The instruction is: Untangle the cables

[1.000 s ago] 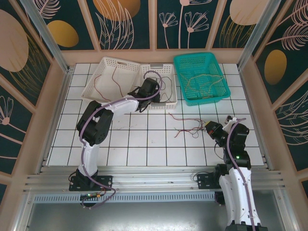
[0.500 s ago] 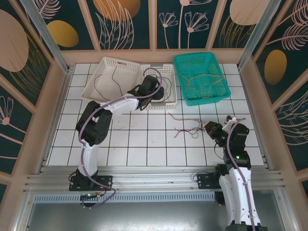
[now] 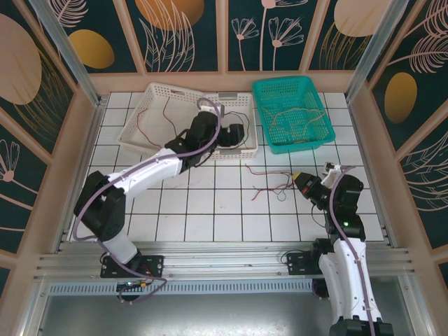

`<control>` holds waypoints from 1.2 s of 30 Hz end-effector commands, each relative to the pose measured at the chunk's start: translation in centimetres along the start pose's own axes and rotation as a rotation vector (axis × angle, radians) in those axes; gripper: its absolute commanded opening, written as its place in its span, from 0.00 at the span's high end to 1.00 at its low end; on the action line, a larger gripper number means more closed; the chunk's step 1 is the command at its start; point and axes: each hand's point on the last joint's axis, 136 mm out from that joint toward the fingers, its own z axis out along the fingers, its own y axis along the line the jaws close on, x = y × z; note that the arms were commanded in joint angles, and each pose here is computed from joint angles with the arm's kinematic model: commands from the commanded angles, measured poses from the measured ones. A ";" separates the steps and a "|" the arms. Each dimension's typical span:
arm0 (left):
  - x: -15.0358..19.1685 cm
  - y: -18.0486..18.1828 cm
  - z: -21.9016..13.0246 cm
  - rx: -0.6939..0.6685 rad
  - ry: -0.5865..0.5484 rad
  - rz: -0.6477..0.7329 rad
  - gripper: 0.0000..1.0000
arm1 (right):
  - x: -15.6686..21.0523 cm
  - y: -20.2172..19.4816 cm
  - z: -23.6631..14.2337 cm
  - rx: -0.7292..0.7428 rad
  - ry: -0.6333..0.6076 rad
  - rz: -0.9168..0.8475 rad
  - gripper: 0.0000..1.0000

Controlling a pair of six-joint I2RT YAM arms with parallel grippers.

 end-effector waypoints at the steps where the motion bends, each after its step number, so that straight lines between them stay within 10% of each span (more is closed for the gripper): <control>1: 3.7 -2.8 -0.8 0.107 0.065 -0.031 0.16 | -0.5 5.1 -0.8 -0.187 0.009 -0.140 1.00; 12: 12.8 -4.4 -2.5 0.339 0.265 0.038 0.03 | 1.6 10.6 -2.1 -0.382 0.091 -0.272 1.00; 36: 18.0 -1.8 -4.7 0.406 0.319 0.175 0.13 | 2.4 12.7 -1.9 -0.404 0.096 -0.280 1.00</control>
